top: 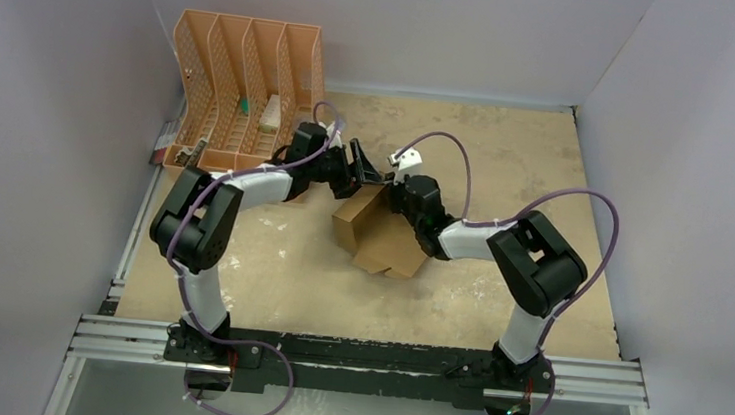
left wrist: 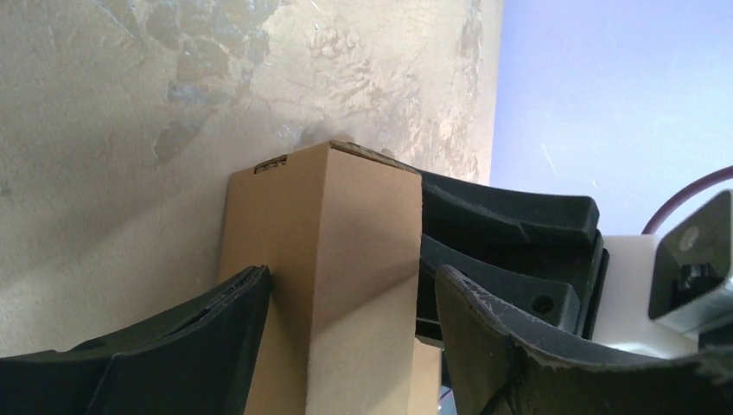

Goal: Fold the paper box

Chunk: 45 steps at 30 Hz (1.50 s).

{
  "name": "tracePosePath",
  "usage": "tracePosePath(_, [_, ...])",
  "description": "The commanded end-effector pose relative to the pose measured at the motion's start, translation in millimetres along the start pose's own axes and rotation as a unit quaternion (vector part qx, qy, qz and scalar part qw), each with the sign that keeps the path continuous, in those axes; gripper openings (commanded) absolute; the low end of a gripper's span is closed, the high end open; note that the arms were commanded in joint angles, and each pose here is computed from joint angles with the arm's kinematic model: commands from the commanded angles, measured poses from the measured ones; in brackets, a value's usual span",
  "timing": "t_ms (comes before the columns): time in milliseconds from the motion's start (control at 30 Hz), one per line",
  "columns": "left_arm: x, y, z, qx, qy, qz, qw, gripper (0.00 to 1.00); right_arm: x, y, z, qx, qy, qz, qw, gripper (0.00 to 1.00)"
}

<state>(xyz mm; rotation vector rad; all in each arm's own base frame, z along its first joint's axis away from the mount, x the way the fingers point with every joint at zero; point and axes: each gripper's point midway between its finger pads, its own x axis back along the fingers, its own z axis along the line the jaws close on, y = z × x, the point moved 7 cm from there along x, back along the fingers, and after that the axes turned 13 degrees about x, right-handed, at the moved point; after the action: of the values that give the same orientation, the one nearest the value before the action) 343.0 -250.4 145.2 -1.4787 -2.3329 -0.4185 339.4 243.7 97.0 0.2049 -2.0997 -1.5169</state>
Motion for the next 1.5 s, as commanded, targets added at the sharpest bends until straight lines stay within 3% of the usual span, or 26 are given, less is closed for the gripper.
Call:
tracePosePath(0, [18.2, -41.8, -67.0, -0.051, -0.099, 0.107, 0.988, 0.69, 2.5, 31.8, 14.4, -0.012, 0.054, -0.030, 0.998, 0.31])
tracePosePath(467, [49.0, -9.8, -48.5, -0.135, 0.089, 0.001, 0.987, 0.69, 42.2, 35.7, 11.0, 0.034, 0.109, 0.035, 0.993, 0.51])
tracePosePath(733, [67.3, -15.7, -63.5, -0.116, 0.140, -0.090, 0.979, 0.70, 70.5, 36.8, -7.6, 0.065, 0.073, 0.086, 0.991, 0.62])
tracePosePath(933, [65.3, -34.3, -68.3, -0.152, 0.221, -0.159, 0.950, 0.71, 88.7, 33.6, -17.4, 0.041, 0.033, 0.122, 0.991, 0.68])
tracePosePath(1167, [52.3, -51.1, -53.6, -0.206, 0.318, -0.165, 0.910, 0.74, 118.8, 18.1, -28.9, -0.008, -0.024, 0.141, 0.990, 0.74])
tracePosePath(1467, [30.1, -61.7, -38.3, -0.201, 0.329, -0.141, 0.912, 0.73, 148.7, 12.7, -46.9, -0.070, -0.062, 0.120, 0.988, 0.81])
